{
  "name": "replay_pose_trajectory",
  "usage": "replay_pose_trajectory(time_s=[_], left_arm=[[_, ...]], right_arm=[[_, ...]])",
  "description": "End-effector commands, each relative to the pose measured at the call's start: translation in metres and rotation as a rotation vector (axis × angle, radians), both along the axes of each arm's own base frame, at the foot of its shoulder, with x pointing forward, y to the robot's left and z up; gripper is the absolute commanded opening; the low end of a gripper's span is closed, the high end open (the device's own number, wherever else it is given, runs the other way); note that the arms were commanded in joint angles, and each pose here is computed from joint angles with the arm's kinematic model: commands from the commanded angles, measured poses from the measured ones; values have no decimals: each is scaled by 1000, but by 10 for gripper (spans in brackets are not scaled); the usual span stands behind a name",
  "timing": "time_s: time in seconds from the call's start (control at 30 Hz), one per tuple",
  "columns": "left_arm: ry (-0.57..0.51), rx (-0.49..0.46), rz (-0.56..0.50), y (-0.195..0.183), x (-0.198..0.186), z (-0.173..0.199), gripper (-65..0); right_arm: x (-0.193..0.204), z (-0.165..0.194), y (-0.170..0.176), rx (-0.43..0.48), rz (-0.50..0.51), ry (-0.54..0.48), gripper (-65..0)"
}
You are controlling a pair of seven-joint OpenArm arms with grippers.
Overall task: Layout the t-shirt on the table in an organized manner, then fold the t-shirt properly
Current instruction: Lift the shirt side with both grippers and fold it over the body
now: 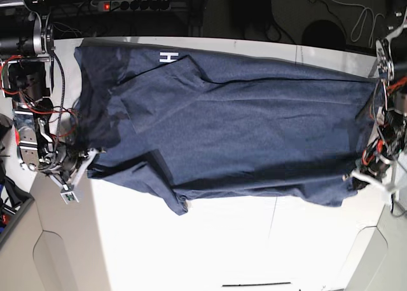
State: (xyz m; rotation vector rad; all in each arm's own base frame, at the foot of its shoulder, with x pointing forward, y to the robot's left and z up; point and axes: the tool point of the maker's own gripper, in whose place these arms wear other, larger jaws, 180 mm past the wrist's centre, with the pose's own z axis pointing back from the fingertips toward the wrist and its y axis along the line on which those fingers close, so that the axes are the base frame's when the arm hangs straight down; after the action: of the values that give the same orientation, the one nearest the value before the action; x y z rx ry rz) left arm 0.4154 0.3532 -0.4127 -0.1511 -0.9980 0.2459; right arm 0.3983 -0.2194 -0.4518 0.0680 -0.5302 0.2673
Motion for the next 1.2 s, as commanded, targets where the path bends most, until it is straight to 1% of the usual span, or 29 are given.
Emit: replay_pose_trajectory(time_s=[0.0,0.07,0.13,0.27,0.37,0.47,0.6,0.77,0.9,1.0,1.17], left_arm=[[-92,-16,1,10,10,29,-650],[-119,-70,-16,6,0,30,-650],[-154,-101,-15,8,-10,34,-650],[-198,-115,13,21,-28,43,-650],[-209,-132,23,26,-42,47,-650],[-190,-140,22,27,-53,45,-650],[-139,-130,3,23,-69,33,-650],[-75,-127,-1,22,-93,14,-650],[-98,-170,51,31,-105,15,-650],[-102,-187,86,41,-110,18,-650],[-105,-263,139,52,-117,23,-650]], right_arm=[[23,29,-6,27,-15,-88,-650],[27,43,-3,81,-23,-108,-650],[29,56,-3,120,-28,-120,-650],[29,82,-3,166,-26,-163,-650],[18,97,-3,176,-10,-187,-650],[-1,102,2,171,22,-176,-650],[-29,92,12,169,55,-145,-650],[-69,59,13,163,54,-43,-650],[-91,42,11,166,43,9,-650],[-97,39,6,171,22,18,-650],[-95,51,-5,229,-38,-26,-650]])
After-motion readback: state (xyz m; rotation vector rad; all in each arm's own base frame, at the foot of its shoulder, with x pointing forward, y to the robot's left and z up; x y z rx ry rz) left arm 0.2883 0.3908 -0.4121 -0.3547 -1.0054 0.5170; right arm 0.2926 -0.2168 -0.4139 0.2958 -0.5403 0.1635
